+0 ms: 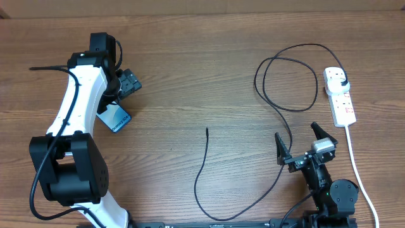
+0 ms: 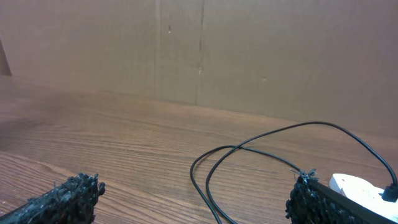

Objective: Plug charger to phone and switch on socket
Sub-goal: 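Lower the left gripper onto the phone and align fingers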

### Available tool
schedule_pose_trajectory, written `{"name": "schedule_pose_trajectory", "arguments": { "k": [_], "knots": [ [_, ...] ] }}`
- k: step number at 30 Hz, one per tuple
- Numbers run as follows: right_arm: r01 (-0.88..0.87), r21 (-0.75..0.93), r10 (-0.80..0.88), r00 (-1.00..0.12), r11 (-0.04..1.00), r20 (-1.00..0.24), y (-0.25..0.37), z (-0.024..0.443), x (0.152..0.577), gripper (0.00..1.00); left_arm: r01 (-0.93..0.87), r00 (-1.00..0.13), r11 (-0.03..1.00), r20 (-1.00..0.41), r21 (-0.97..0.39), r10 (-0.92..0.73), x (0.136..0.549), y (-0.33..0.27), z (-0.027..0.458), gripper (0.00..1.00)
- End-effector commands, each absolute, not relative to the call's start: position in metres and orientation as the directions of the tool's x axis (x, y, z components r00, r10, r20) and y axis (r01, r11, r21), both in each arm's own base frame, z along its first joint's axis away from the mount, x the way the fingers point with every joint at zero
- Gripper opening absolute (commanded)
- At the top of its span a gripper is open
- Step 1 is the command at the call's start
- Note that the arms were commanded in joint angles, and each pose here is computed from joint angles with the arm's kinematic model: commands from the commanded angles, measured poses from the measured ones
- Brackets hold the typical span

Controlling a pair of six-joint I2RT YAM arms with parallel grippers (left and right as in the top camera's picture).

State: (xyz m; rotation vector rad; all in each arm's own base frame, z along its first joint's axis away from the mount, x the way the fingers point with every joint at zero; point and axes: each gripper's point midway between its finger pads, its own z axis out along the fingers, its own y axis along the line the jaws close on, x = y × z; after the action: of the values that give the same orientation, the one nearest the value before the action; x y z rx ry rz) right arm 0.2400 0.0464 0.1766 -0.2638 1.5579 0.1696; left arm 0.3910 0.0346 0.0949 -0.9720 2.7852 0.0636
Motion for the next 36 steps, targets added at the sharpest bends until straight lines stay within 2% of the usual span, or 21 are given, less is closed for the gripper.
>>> {"name": "schedule_pose_trajectory", "arguments": {
  "k": [1, 19, 36],
  "knots": [
    [-0.272, -0.062, -0.06, 0.015, 0.96, -0.998, 0.047, 0.175, 0.24, 1.0, -0.672, -0.723, 0.74, -0.227, 0.014, -0.652, 0.394, 0.047, 0.096, 1.0],
    [-0.272, -0.062, -0.06, 0.015, 0.96, -0.998, 0.047, 0.175, 0.24, 1.0, -0.681, -0.732, 0.725, -0.14, 0.101, -0.667, 0.384, 0.049, 0.056, 1.0],
    [-0.272, -0.062, -0.06, 0.015, 0.96, -0.998, 0.047, 0.175, 0.24, 1.0, -0.725, -0.688, 0.681, -0.126, 0.103, -0.714, 0.379, 0.068, 0.052, 1.0]
  ]
}}
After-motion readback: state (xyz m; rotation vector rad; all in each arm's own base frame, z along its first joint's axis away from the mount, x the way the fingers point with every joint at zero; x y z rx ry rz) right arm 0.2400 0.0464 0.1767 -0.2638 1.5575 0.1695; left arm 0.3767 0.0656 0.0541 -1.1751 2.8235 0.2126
